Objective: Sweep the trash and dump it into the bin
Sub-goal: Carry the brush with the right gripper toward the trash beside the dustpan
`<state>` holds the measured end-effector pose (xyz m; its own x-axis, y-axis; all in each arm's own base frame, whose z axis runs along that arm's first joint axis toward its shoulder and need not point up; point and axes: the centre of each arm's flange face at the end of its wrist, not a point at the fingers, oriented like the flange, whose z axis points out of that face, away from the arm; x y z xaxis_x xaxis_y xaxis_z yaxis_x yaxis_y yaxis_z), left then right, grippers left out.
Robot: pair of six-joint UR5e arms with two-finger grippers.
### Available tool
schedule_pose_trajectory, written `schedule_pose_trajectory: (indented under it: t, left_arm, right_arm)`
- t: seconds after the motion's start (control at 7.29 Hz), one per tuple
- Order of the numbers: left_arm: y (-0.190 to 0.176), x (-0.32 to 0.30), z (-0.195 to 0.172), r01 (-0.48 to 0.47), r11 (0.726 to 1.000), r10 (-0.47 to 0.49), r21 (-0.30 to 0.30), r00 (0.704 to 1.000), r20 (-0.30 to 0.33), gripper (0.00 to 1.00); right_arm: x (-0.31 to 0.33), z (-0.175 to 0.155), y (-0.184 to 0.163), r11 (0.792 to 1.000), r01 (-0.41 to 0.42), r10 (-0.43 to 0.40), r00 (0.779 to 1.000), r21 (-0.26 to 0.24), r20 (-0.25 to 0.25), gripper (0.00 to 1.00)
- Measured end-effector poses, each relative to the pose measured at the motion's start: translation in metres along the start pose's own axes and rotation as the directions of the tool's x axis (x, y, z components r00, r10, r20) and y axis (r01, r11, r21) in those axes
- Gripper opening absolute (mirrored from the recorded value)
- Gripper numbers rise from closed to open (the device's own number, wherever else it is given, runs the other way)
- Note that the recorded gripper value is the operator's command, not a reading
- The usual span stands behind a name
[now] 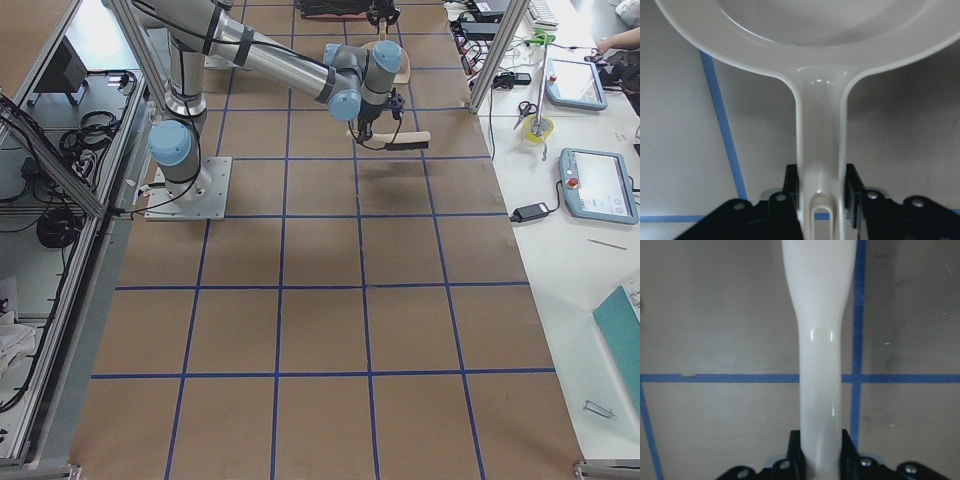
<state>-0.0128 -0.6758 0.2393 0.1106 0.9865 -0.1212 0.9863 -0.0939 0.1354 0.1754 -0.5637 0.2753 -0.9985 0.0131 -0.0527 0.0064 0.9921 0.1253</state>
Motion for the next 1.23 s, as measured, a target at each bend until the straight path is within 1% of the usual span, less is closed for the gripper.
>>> schedule_pose_trajectory:
  t: [0.14, 0.41, 0.69, 1.23]
  left_arm:
    - [0.0, 0.0, 0.0, 0.0, 1.0, 0.0, -0.001, 1.0, 0.0, 0.0]
    - [0.0, 0.0, -0.001, 0.0, 1.0, 0.0, -0.003, 1.0, 0.0, 0.0]
    - [0.001, -0.001, -0.002, 0.0, 1.0, 0.0, -0.004, 1.0, 0.002, 0.0]
    - [0.001, 0.0, -0.002, 0.001, 1.0, -0.001, -0.004, 1.0, 0.003, 0.0]
  right_arm:
    - [-0.032, 0.008, 0.011, 1.0, -0.015, 0.015, 1.0, -0.021, -0.001, 0.0]
    - [-0.067, 0.021, 0.026, 0.996, -0.054, 0.055, 0.998, -0.066, 0.014, 0.0]
    - [-0.096, 0.029, 0.038, 0.995, -0.057, 0.058, 0.998, -0.081, 0.013, 0.0]
    - [-0.136, 0.05, 0.055, 0.992, -0.066, 0.066, 0.998, -0.105, -0.008, 0.0]
